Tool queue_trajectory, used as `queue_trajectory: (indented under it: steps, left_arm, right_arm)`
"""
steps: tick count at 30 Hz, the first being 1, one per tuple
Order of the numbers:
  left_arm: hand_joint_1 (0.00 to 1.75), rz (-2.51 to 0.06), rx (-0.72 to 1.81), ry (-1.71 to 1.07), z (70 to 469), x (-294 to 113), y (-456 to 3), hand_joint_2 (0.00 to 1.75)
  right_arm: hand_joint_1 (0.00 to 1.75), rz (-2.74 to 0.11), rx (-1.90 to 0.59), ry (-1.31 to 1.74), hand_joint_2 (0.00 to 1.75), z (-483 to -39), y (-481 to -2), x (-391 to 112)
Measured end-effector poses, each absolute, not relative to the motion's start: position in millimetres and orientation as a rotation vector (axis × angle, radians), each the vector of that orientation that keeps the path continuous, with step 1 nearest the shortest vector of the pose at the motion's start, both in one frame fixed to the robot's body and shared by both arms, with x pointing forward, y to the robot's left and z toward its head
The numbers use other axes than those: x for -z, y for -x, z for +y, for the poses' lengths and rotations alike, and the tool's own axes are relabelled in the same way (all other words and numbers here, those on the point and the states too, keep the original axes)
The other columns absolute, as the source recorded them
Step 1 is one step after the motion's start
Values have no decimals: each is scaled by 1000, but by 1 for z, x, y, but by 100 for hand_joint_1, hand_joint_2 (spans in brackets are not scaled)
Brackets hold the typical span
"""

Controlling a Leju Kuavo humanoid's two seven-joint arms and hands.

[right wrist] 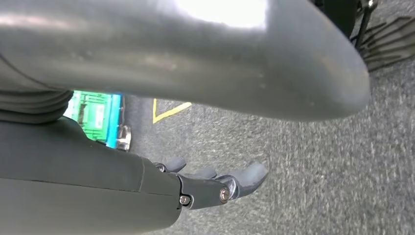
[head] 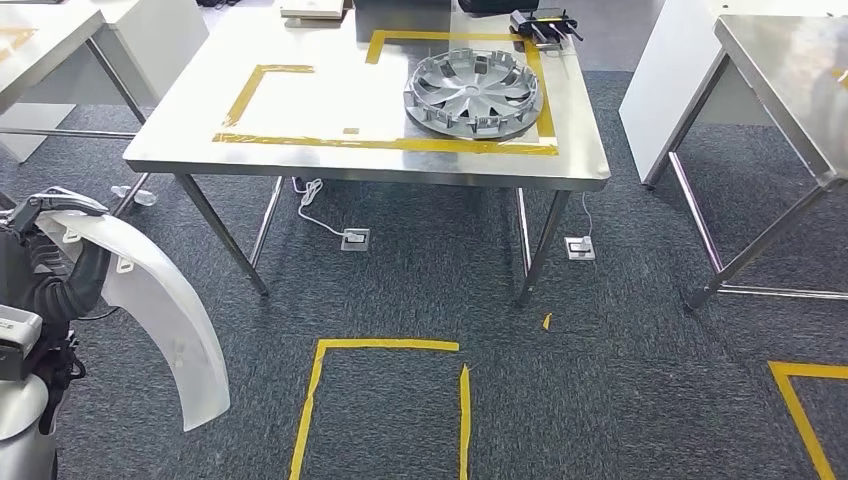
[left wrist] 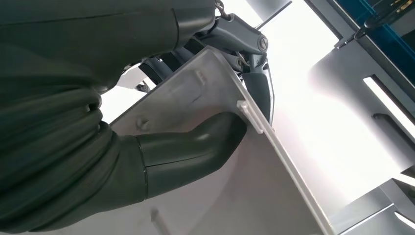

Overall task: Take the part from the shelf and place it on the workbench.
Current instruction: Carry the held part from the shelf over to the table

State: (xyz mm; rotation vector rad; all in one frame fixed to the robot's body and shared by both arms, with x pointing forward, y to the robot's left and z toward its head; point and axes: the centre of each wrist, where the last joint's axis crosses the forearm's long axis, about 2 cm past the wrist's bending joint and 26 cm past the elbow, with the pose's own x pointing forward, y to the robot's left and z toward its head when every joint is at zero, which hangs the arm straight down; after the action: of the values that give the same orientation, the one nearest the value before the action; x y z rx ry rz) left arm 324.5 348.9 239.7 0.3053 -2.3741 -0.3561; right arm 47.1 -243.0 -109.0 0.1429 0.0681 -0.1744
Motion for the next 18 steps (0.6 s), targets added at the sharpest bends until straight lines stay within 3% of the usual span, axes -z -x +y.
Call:
queue_trajectory:
  steps: [18]
  left_arm:
    - [175,-2360,374,-301,346,-232,-321,175]
  right_arm:
    - [0,68,185,-146,0,-243,-48,109]
